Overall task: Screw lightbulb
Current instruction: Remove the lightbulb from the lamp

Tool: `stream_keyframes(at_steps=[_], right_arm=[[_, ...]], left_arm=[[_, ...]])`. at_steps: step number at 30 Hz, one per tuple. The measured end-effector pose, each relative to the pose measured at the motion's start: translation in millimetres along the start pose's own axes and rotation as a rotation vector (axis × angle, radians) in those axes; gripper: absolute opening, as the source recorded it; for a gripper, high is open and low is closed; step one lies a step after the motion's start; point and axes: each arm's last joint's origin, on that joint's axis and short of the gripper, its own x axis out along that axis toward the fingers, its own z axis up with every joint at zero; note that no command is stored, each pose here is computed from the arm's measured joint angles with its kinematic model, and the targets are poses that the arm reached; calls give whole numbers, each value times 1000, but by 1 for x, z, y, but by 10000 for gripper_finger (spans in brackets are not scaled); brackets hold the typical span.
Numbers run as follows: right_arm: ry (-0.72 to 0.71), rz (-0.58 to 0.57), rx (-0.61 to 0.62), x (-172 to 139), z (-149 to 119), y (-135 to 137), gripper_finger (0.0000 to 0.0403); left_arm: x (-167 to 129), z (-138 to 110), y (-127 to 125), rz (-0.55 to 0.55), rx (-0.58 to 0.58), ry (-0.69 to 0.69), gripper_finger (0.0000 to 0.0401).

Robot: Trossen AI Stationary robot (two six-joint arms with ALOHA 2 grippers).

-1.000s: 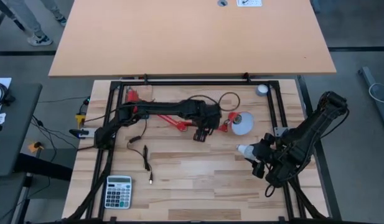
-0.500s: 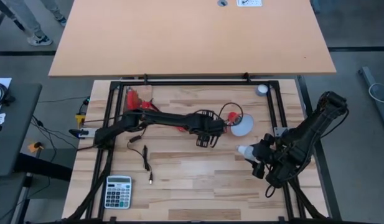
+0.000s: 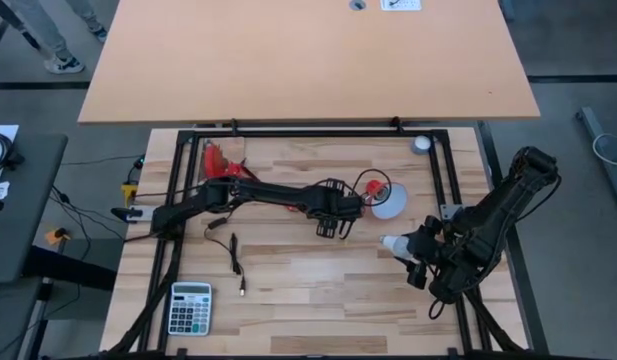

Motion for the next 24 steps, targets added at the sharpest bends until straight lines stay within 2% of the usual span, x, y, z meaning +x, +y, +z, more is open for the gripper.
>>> stream_keyframes(at_steps=[4,15,21,24], right_arm=[[-1,-4,4,1,1,0,288],[-5,-5,7,1,1,0,288],[-6,-2,9,1,1,0,288],[-8,1,13,1,1,0,288]], left_arm=[[8,-2,3,4,-8,9,222],[16,-2,4,128,-28,42,180],[17,-2,6,129,-5,43,145],[18,-3,6,125,8,44,115]])
